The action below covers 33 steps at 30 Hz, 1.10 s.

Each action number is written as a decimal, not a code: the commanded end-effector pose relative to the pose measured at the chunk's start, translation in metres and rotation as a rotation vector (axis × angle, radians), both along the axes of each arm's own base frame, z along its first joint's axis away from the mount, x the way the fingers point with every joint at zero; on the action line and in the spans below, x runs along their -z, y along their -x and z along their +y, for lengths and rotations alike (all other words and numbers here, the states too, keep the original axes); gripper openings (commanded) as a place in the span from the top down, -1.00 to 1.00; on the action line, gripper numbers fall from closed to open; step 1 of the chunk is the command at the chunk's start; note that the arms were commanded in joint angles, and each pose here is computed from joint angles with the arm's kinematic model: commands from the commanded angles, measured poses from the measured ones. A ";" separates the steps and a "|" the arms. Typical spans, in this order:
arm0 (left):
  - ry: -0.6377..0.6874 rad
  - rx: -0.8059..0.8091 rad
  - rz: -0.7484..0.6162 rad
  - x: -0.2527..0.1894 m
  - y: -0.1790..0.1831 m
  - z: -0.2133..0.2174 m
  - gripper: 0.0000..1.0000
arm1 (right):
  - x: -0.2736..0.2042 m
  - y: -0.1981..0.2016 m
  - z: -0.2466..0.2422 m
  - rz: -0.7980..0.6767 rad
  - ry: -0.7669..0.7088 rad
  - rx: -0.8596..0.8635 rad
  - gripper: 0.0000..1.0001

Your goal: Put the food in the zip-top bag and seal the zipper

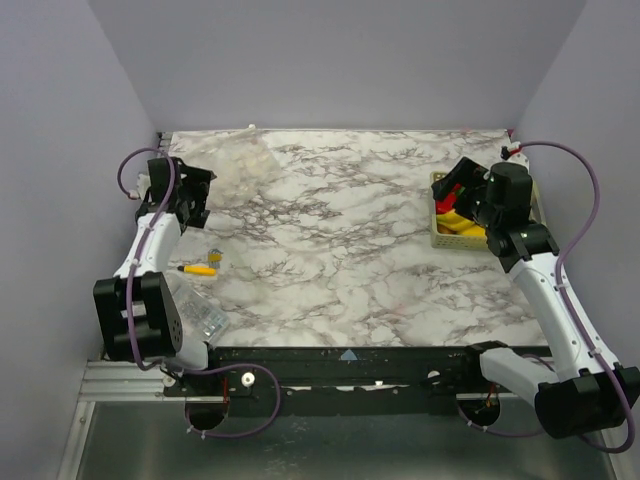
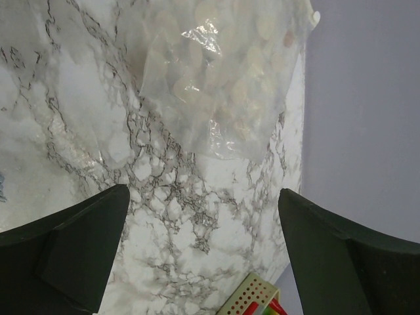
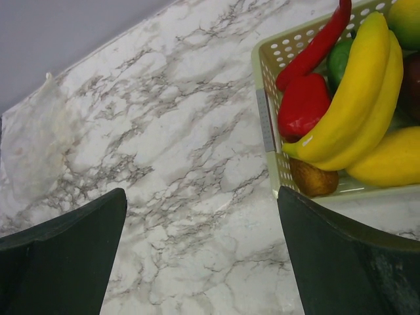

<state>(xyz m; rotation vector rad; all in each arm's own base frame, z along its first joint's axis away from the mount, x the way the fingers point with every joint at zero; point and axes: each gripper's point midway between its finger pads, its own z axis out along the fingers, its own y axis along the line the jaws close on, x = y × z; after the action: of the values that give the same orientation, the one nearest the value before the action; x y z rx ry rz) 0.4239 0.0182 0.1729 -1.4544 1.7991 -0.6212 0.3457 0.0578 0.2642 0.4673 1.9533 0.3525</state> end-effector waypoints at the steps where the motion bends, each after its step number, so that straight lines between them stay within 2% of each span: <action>1: 0.169 -0.068 0.147 0.027 -0.006 -0.009 -0.97 | 0.000 0.009 -0.004 0.035 0.005 0.017 -1.00; 5: 0.172 -0.112 0.275 0.053 -0.010 -0.005 -0.97 | -0.005 0.010 -0.003 0.026 -0.011 0.013 -1.00; 10: 0.180 -0.133 0.267 0.072 -0.031 -0.001 -0.97 | -0.010 0.013 -0.004 0.008 -0.022 0.026 -1.00; 13: 0.162 -0.076 0.242 0.080 -0.052 -0.005 -0.97 | -0.008 0.014 -0.006 0.012 -0.021 0.040 -1.00; 17: 0.162 -0.016 0.295 0.096 -0.066 -0.012 -0.92 | -0.005 0.012 -0.004 0.018 -0.038 0.040 -1.00; 18: 0.152 -0.009 0.288 0.097 -0.067 -0.013 -0.83 | -0.005 0.011 -0.003 0.017 -0.046 0.039 -1.00; 21: 0.099 0.003 0.243 0.094 -0.073 -0.012 -0.36 | -0.001 0.008 0.000 0.023 -0.060 0.033 -1.00; 26: 0.005 0.093 0.248 0.097 -0.081 -0.011 0.05 | 0.002 0.005 0.003 0.032 -0.067 0.019 -1.00; 30: -0.079 0.201 0.233 0.094 -0.082 -0.016 0.53 | 0.001 0.004 0.003 0.029 -0.060 0.018 -1.00; 33: -0.195 0.331 0.243 0.086 -0.077 -0.027 0.71 | 0.003 0.003 0.002 0.028 -0.046 0.014 -1.00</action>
<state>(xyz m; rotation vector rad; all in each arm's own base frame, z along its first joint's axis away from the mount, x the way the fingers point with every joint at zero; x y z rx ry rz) 0.5014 0.0012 0.0787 -1.4430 2.1079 -0.5153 0.3380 0.0587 0.2551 0.5367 1.9915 0.3732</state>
